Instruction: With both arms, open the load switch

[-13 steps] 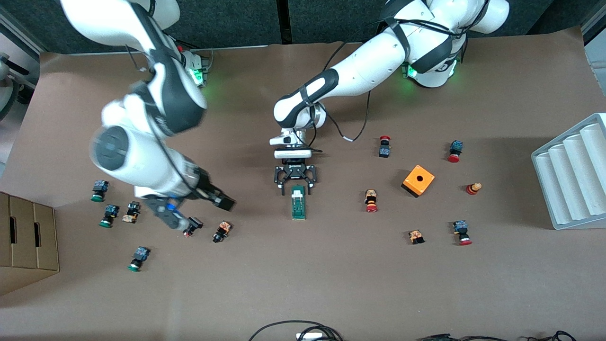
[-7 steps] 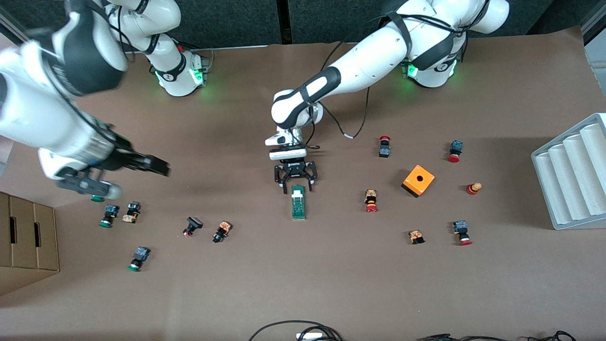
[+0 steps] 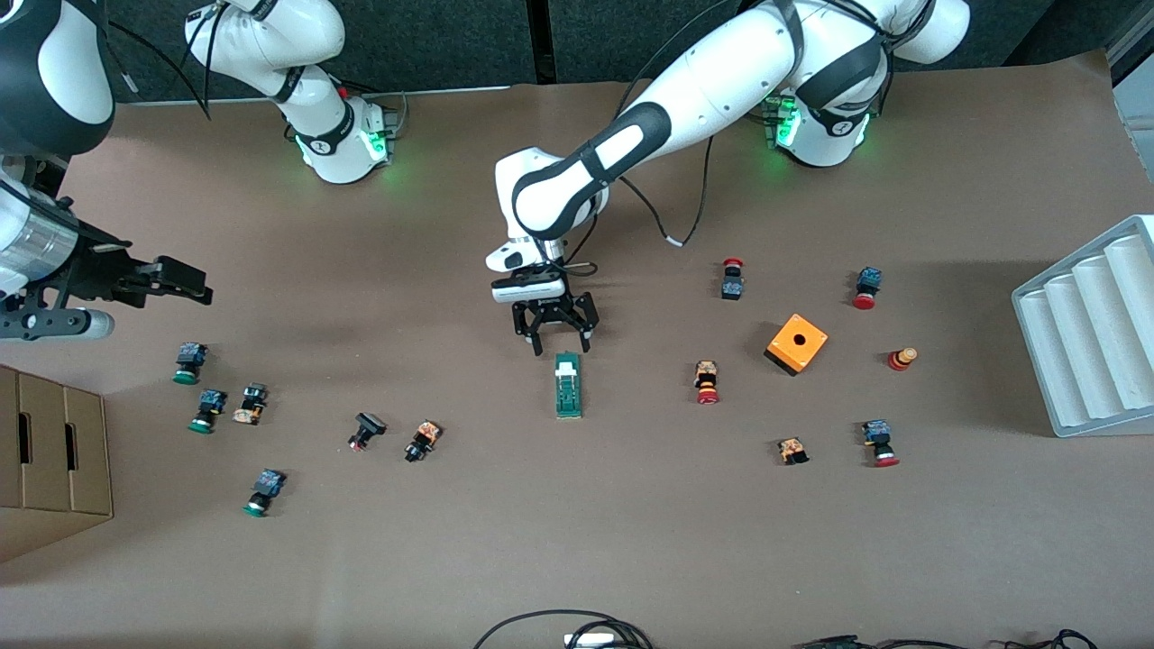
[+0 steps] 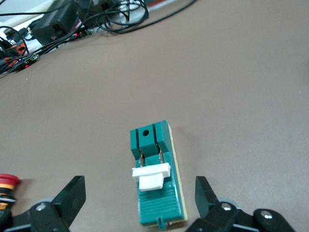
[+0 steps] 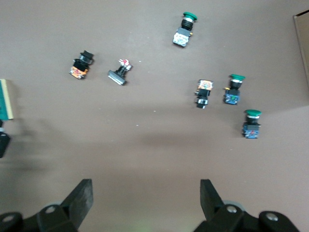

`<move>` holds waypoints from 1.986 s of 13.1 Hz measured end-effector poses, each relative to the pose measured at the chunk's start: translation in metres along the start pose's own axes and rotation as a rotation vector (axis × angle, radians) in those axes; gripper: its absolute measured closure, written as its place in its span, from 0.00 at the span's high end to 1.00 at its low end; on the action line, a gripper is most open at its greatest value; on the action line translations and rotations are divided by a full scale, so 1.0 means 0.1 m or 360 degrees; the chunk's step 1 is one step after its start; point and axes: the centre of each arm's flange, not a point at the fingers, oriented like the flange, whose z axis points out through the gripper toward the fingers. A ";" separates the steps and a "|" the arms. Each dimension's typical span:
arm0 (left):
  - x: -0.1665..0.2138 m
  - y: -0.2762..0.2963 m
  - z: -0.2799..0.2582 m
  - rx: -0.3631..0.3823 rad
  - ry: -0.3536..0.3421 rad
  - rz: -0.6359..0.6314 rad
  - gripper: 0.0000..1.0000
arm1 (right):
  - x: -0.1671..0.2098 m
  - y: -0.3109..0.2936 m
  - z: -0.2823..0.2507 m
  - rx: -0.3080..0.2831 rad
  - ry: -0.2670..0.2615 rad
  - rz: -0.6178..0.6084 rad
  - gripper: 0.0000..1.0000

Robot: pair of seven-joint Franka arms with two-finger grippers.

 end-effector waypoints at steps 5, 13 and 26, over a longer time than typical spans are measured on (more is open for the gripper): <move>0.84 -0.54 -0.14 -0.0104 -0.0381 0.0341 1.00 | 0.01 -0.02 -0.04 -0.0036 0.0021 -0.0020 1.00; 1.94 -1.98 -0.39 -0.0451 -0.0792 0.0560 1.00 | 0.03 -0.03 -0.13 -0.0041 0.0062 -0.0023 1.00; 2.73 -4.91 -0.22 -0.0573 -0.1228 -0.0030 1.00 | 0.09 0.00 -0.14 -0.0044 0.0108 -0.0015 1.00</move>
